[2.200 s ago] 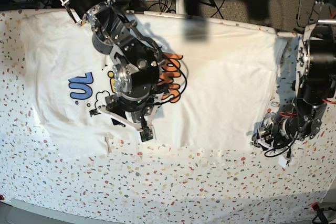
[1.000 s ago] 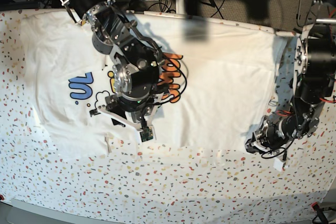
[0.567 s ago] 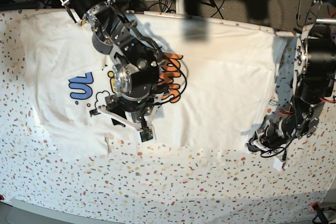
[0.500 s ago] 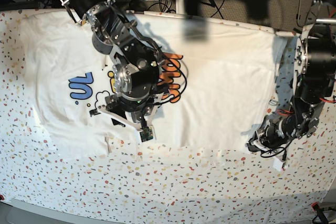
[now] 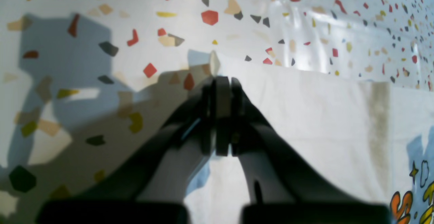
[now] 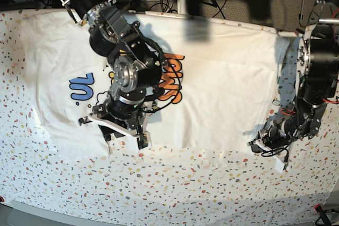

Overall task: Fold the T-shirt properly
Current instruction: 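Move the right gripper to the shirt's side edge beside the print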

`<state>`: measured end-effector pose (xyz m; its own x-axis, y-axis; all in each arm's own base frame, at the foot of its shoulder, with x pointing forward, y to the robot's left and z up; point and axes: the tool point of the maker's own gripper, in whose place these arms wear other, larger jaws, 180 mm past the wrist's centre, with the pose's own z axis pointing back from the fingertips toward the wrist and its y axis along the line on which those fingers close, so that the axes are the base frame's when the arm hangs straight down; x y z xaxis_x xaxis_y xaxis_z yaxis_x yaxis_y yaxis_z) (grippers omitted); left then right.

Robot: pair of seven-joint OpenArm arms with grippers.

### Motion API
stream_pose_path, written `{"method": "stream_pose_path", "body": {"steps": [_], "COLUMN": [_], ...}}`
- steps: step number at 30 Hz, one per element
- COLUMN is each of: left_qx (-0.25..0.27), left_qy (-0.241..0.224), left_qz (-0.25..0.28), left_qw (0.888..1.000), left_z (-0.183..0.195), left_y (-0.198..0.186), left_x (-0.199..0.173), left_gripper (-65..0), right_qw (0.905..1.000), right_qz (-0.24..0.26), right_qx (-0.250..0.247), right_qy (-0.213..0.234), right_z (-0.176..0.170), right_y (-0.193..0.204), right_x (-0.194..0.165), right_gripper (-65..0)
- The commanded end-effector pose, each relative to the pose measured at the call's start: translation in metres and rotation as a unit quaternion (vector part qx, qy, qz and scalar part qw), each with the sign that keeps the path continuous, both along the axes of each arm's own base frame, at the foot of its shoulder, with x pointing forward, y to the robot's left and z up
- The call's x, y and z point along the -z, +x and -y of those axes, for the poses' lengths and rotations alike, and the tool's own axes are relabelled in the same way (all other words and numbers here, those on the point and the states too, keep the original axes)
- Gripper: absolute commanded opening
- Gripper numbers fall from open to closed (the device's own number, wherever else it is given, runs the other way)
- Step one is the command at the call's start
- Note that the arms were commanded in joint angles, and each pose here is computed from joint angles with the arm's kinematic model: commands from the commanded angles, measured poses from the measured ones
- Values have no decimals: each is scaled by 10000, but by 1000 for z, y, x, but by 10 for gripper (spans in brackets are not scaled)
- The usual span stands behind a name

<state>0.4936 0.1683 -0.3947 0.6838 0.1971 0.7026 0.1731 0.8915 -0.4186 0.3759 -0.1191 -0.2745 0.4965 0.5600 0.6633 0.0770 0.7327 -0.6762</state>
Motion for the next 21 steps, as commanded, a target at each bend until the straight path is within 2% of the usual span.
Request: {"method": "stream_pose_path", "body": {"steps": [1, 4, 7, 11, 14, 16, 19, 21], "left_qx": [-36, -35, -38, -38, -40, -39, -39, -41], "left_qy": [-45, -45, -49, -49, -48, -50, -49, -51], "left_qz": [373, 371, 374, 374, 373, 374, 375, 380], "left_qw": [9993, 9993, 9993, 9993, 9993, 9993, 9993, 9993], "left_z": [-4, -4, -4, -4, -4, -4, -4, -4], "left_y": [19, 19, 19, 19, 19, 19, 19, 19], "left_x": [-27, -27, -27, -27, -27, -27, -27, -27], "left_gripper": [-650, -650, -650, -650, -650, -650, -650, -650], "right_qw": [9994, 9977, 9909, 9696, 9530, 9472, 9505, 9530], "right_qz": [324, 303, 315, 302, 270, 141, -236, -506], "right_qx": [-106, -205, -105, 280, 376, 436, 622, 763], "right_qy": [106, 574, 1303, 2413, 2995, 3172, 3035, 2889], "right_z": [-3, 1, 19, 62, 94, 115, 151, 174], "right_y": [10, 18, 31, 45, 48, 47, 44, 42], "right_x": [-19, -17, -20, -30, -33, -25, -3, 11], "right_gripper": [-446, -453, -492, -491, -485, -485, -484, -454]}}
